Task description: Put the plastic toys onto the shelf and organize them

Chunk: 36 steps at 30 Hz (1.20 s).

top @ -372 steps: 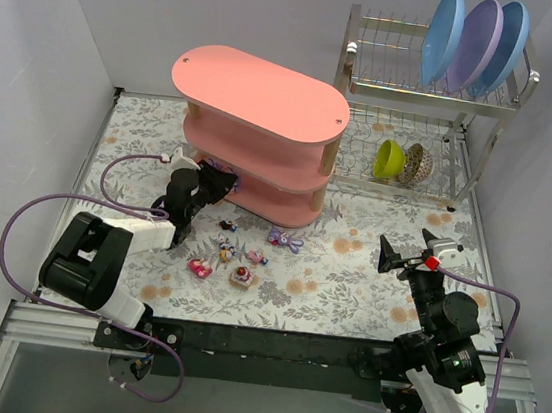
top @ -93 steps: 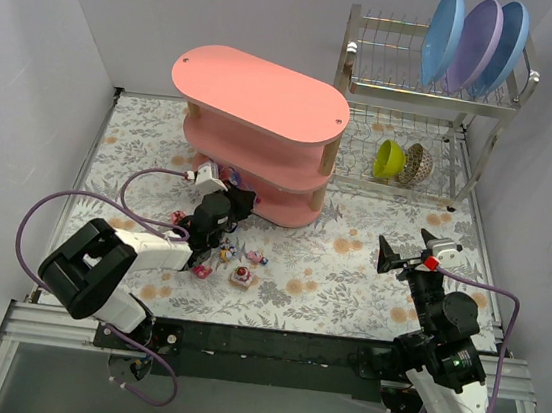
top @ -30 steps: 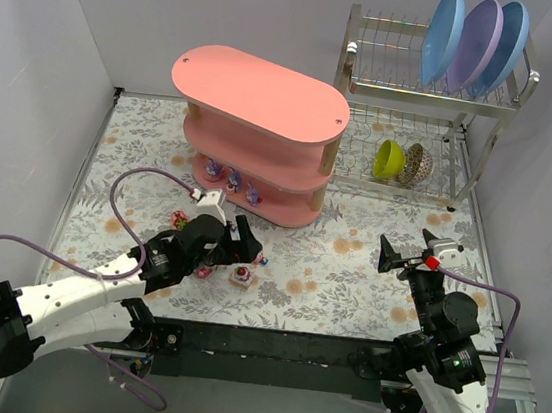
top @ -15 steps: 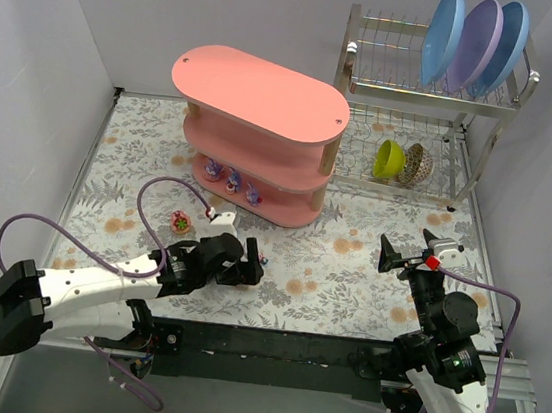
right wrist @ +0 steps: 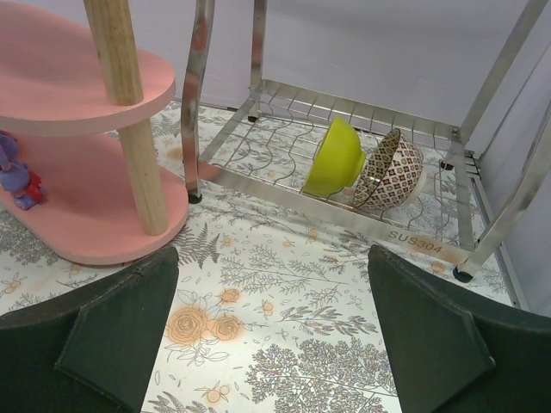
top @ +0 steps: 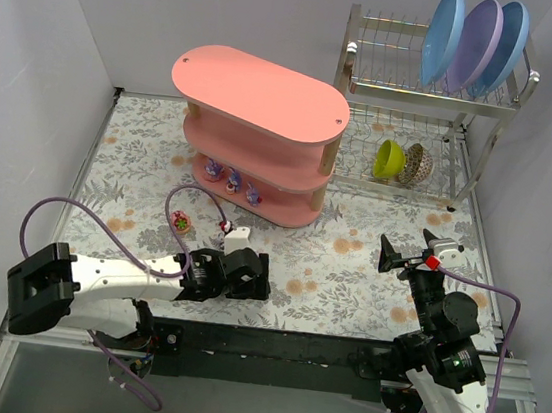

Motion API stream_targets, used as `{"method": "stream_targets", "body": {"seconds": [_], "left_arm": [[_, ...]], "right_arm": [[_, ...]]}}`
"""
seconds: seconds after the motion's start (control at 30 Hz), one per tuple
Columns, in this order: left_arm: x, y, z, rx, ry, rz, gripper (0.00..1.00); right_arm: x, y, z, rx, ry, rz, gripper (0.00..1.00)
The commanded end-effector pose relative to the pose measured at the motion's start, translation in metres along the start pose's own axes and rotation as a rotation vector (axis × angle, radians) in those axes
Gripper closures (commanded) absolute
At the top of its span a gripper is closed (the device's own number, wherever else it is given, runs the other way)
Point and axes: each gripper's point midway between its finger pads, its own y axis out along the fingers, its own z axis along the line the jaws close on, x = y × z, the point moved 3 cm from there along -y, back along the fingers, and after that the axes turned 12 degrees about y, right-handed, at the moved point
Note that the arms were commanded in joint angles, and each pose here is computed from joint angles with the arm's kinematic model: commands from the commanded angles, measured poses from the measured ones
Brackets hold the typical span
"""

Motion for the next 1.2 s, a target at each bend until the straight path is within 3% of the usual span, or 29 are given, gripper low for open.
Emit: {"method": "stream_targets", "body": {"seconds": [0.0, 0.23, 0.67, 1.17], "left_arm": [[0.019, -0.005, -0.04, -0.096, -0.042, -0.034, 0.17], [0.031, -0.004, -0.073, -0.159, 0.019, -0.07, 0.17], [0.038, -0.044, -0.041, -0.125, 0.085, -0.125, 0.17], [0.043, -0.019, 0.0, 0.026, 0.445, -0.28, 0.2]], "right_arm": [[0.046, -0.022, 0.001, 0.022, 0.049, -0.248, 0.02], [0.046, -0.022, 0.0, 0.019, 0.05, -0.248, 0.02], [0.047, -0.023, 0.001, 0.027, 0.049, -0.249, 0.02], [0.046, -0.023, 0.001, 0.022, 0.049, -0.248, 0.02]]}}
